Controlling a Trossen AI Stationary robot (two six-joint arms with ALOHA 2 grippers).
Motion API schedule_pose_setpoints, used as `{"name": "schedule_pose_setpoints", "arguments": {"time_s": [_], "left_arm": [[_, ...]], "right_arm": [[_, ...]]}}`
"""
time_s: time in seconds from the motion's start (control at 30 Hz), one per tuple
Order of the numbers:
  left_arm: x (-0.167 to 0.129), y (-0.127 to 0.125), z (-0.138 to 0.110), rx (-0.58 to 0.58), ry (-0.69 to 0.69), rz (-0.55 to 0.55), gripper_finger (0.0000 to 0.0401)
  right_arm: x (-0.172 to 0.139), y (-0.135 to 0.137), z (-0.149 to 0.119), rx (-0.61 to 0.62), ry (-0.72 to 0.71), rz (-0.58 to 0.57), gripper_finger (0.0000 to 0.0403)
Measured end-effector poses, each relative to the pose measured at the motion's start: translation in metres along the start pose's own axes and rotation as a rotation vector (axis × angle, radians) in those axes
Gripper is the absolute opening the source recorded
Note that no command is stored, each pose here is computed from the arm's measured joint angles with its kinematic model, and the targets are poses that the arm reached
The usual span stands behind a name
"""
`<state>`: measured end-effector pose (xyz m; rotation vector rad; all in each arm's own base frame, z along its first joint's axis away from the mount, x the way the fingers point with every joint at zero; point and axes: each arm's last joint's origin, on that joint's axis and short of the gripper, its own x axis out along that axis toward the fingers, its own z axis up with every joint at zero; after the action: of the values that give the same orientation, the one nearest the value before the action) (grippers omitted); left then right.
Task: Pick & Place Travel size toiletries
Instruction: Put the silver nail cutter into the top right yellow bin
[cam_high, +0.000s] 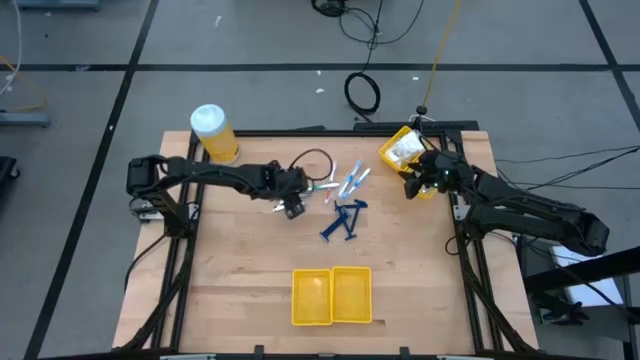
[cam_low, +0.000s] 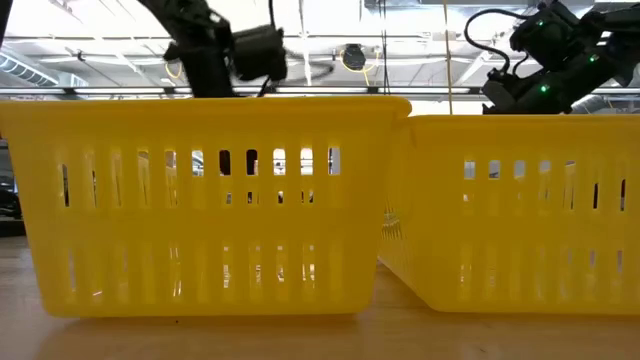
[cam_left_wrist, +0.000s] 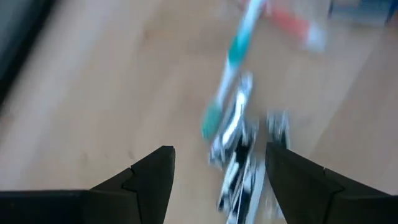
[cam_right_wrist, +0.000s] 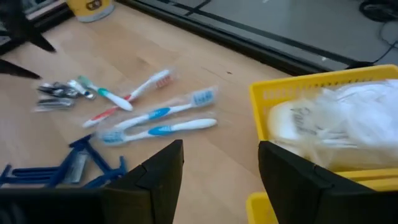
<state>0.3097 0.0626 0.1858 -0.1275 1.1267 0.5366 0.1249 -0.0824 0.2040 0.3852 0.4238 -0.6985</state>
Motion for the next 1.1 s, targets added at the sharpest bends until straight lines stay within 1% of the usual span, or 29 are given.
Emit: {"name": "schedule_pose_setpoints", "arguments": {"time_s": [0.1, 0.23, 0.37, 0.47, 0.53, 0.63, 0.73, 0.93, 1.0, 1.1], "left_arm": [[0.010, -0.002, -0.018, 0.027, 0.060, -0.019, 0.0243], [0.019, -0.002, -0.036, 0.016, 0.115, -0.021, 0.0243], [0.028, -0.005, -0.045, 0.019, 0.104, -0.107, 0.0243], [0.033, -0.006, -0.051, 0.077, 0.069, -0.134, 0.0243], [0.037, -0.006, -0.054, 0.092, 0.027, -0.134, 0.0243], [0.041, -0.002, -0.056, 0.077, 0.005, -0.135, 0.0243], [0.042, 0.000, -0.056, 0.072, 0.004, -0.138, 0.0243], [0.042, -0.002, -0.057, 0.111, 0.013, -0.195, 0.0240], [0.042, -0.002, -0.057, 0.117, 0.014, -0.200, 0.0228], [0.042, -0.003, -0.057, 0.128, 0.014, -0.209, 0.0191]], "right_arm": [[0.000, 0.000, 0.000, 0.001, 0.005, 0.006, 0.0192], [0.000, 0.000, -0.001, 0.001, 0.006, 0.003, 0.0192], [0.000, 0.000, -0.001, 0.002, 0.006, 0.003, 0.0190], [0.000, 0.000, -0.001, 0.002, 0.006, 0.003, 0.0188], [0.000, 0.000, -0.001, 0.008, 0.006, 0.003, 0.0188], [0.000, 0.000, -0.001, 0.021, 0.006, 0.003, 0.0187], [0.000, 0.000, -0.001, 0.022, 0.006, 0.003, 0.0187], [0.000, 0.000, -0.001, 0.021, 0.006, 0.003, 0.0187], [0.000, 0.000, -0.001, 0.021, 0.007, 0.003, 0.0187], [0.000, 0.000, -0.001, 0.020, 0.007, 0.003, 0.0187]]}}
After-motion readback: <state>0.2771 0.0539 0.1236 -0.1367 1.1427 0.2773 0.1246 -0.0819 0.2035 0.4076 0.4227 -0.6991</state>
